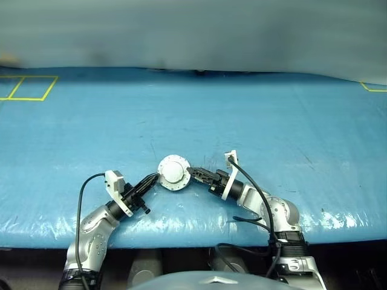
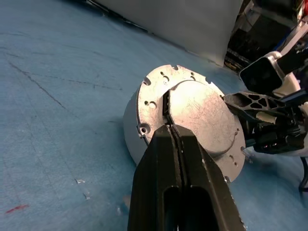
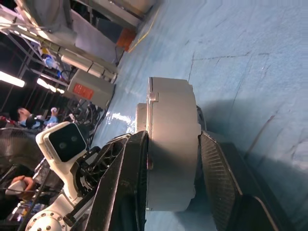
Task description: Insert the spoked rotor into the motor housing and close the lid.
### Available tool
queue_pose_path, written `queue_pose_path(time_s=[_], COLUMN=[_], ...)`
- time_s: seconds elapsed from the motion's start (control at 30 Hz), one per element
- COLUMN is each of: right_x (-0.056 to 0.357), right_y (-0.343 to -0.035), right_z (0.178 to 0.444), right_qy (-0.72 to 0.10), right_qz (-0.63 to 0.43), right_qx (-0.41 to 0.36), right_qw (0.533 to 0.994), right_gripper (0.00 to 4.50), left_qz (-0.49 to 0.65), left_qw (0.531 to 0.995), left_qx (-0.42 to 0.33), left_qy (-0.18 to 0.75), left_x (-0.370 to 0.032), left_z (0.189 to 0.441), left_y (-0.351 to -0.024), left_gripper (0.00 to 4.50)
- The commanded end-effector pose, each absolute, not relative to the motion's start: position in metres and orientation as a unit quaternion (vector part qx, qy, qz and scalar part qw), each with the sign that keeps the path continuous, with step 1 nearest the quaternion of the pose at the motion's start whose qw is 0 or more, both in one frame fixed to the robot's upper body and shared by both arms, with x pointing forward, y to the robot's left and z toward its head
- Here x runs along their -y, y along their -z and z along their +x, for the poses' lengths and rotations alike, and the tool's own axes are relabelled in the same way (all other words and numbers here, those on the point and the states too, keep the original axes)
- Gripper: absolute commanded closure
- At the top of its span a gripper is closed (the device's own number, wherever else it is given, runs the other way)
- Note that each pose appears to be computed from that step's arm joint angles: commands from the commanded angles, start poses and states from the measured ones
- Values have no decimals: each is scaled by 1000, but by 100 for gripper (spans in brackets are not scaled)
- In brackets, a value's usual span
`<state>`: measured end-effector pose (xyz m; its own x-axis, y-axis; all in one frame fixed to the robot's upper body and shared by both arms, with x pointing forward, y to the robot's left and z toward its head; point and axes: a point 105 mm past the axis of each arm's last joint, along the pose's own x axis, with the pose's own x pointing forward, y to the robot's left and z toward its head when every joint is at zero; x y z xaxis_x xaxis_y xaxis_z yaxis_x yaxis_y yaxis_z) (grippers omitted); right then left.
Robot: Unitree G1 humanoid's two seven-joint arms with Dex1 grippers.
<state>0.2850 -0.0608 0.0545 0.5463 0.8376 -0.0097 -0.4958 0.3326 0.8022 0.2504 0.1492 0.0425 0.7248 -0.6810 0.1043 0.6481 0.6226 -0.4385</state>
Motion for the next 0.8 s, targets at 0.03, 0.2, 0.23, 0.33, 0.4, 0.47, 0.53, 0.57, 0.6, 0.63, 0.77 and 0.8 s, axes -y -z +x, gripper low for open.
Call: queue_pose_path(time_s=[0.03, 0.2, 0.23, 0.33, 0.4, 0.47, 0.53, 0.57, 0.6, 0.63, 0.77, 0.8], right_x=[69, 72, 72, 70, 67, 65, 62, 60, 57, 54, 47, 44], right_y=[-69, -81, -84, -93, -97, -101, -105, -106, -109, -112, -119, -121], right_z=[293, 299, 300, 300, 300, 299, 298, 298, 297, 296, 294, 292], right_qy=[-415, -404, -403, -408, -413, -417, -422, -425, -430, -435, -446, -451], right_qz=[420, 458, 467, 483, 488, 494, 499, 502, 506, 509, 517, 517], right_qx=[-183, -158, -152, -141, -137, -134, -132, -131, -130, -129, -125, -126], right_qw=[786, 776, 772, 762, 757, 751, 745, 742, 736, 731, 720, 717], right_gripper=[319, 319, 319, 319, 319, 319, 319, 319, 319, 319, 319, 319], left_qz=[-273, -356, -371, -416, -441, -464, -474, -477, -480, -484, -490, -494], left_qw=[893, 862, 855, 832, 818, 805, 798, 797, 794, 791, 785, 782], left_qx=[-9, -5, -8, -31, -41, -47, -55, -61, -65, -70, -77, -76], left_qy=[358, 361, 363, 367, 367, 366, 367, 366, 367, 367, 372, 372], left_x=[-151, -147, -145, -140, -138, -136, -135, -134, -132, -131, -127, -127], left_z=[251, 249, 248, 245, 244, 244, 244, 244, 244, 244, 243, 243], left_y=[-54, -58, -58, -55, -54, -54, -53, -52, -51, -50, -49, -49], left_gripper=[386, 222, 190, 84, 15, 2, 2, 2, 2, 2, 2, 2])
